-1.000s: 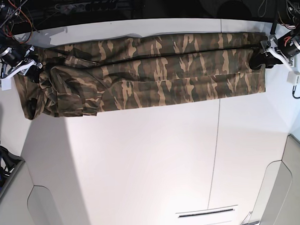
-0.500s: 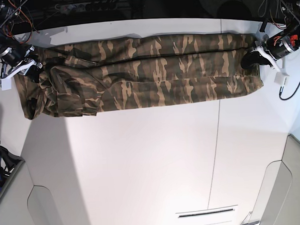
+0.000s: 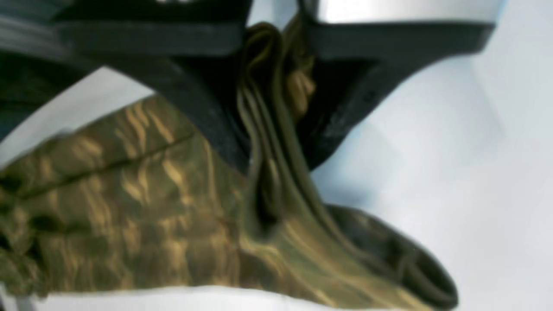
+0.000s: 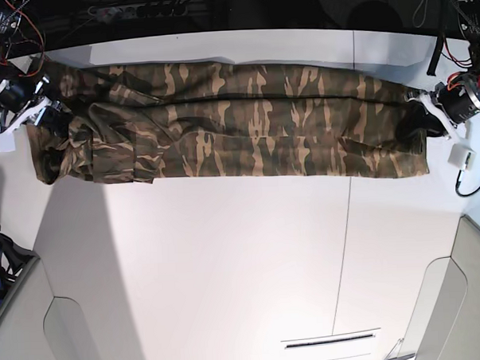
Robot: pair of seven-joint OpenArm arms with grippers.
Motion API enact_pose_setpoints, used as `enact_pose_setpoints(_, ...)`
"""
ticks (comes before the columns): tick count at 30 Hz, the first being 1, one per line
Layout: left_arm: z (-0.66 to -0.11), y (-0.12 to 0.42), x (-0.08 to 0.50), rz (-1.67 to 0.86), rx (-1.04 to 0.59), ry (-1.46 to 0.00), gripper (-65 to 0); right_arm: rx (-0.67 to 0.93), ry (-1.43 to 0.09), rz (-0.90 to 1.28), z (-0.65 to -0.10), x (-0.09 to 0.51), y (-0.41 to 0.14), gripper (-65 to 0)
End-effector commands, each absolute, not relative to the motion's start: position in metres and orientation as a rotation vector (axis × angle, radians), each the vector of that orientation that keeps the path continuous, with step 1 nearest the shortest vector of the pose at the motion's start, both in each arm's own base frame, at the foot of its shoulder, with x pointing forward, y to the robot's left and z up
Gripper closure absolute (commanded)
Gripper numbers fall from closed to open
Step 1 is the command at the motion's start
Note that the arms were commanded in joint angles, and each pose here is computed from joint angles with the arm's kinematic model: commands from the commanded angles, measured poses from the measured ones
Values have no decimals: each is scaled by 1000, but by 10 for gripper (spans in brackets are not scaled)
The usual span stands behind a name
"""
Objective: Fold the T-shirt properly
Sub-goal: 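Carry the strip end with the left gripper toward the right gripper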
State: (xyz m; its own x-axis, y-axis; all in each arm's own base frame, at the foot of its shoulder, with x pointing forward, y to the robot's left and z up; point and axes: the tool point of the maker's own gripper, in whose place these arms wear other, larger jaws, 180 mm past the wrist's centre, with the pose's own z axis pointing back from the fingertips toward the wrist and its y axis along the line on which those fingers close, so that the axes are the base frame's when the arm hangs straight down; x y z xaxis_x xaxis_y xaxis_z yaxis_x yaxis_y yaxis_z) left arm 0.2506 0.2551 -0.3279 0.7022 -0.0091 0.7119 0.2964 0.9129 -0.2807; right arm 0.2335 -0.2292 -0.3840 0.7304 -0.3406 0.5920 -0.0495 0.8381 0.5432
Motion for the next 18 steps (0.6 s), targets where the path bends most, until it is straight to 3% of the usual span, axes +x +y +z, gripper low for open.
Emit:
enact_pose_setpoints(1, -304, 252, 260, -231, -380, -847, 0, 559, -790, -139, -369, 241, -233, -120)
enact_pose_setpoints(9, -252, 206, 265, -415, -352, -956, 0, 543, -831, -94, -353, 247, -229, -128)
enact_pose_setpoints(18, -289, 118, 263, -536, -446, -886, 0, 531, -824, -92, -355, 246, -230, -128)
